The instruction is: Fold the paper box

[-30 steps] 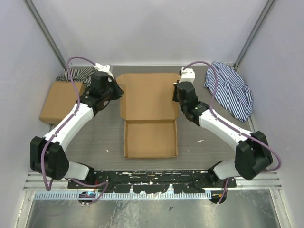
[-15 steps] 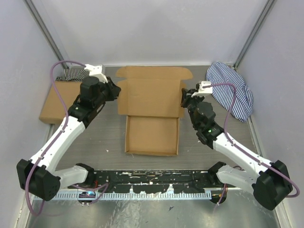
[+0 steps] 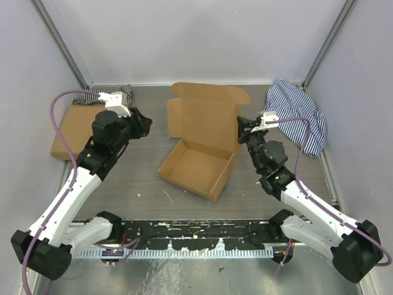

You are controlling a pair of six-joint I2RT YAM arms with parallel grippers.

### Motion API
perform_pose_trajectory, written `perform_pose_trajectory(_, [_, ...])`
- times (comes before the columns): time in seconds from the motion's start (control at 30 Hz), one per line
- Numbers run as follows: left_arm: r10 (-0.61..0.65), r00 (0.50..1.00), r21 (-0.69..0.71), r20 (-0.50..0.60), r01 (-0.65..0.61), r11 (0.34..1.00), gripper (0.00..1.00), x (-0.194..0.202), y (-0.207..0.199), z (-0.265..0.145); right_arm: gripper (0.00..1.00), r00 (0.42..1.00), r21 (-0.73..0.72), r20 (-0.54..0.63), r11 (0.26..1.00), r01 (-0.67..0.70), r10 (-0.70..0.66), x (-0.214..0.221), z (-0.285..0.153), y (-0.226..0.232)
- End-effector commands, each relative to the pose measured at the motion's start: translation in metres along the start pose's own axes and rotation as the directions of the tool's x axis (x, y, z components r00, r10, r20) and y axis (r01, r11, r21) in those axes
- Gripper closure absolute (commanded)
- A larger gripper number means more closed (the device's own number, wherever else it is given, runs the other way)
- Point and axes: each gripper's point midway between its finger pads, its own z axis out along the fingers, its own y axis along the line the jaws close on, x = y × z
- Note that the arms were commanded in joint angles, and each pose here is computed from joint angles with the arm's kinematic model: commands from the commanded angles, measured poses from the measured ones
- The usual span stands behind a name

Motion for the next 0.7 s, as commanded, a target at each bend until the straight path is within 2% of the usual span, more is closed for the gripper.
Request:
perform_pose_trajectory(0.0, [0.045,0.999,-0.037,0.02,-0.044,0.998,0.46,0.002,0.009,0.007,0.99,0.987,-0.088,0.158,0.996,0.002,0.012,-0.067,-0.004,0.016])
perform_pose_trajectory(0.1, [0.07,0.997,-0.017,0.045,-0.069,0.997,0.4,-0.001,0.007,0.019,0.99,0.99,-0.127,0.14,0.992,0.014,0.004,-0.071,-0.01,0.022])
perform_pose_trajectory(0.23, [0.109,0.987,0.021,0.12,-0.112,0.993,0.25,-0.013,0.0,0.04,0.99,0.993,-0.2,0.114,0.98,0.014,0.01,-0.076,-0.019,0.033])
perform_pose_trajectory(0.33, [0.111,0.983,0.137,0.147,-0.132,0.982,0.18,-0.016,-0.013,0.061,0.99,0.996,-0.229,0.084,0.973,0.006,0.014,-0.073,-0.024,0.038])
perform_pose_trajectory(0.53, [0.041,0.981,0.34,0.188,-0.105,0.935,0.14,-0.027,-0.015,0.105,0.99,0.999,-0.259,0.044,0.966,-0.01,0.023,-0.065,-0.028,0.042])
perform_pose_trajectory(0.67, [0.013,0.997,0.508,0.074,-0.049,0.86,0.16,-0.015,-0.024,0.134,0.99,0.999,-0.273,0.028,0.962,-0.012,0.02,-0.063,-0.029,0.045])
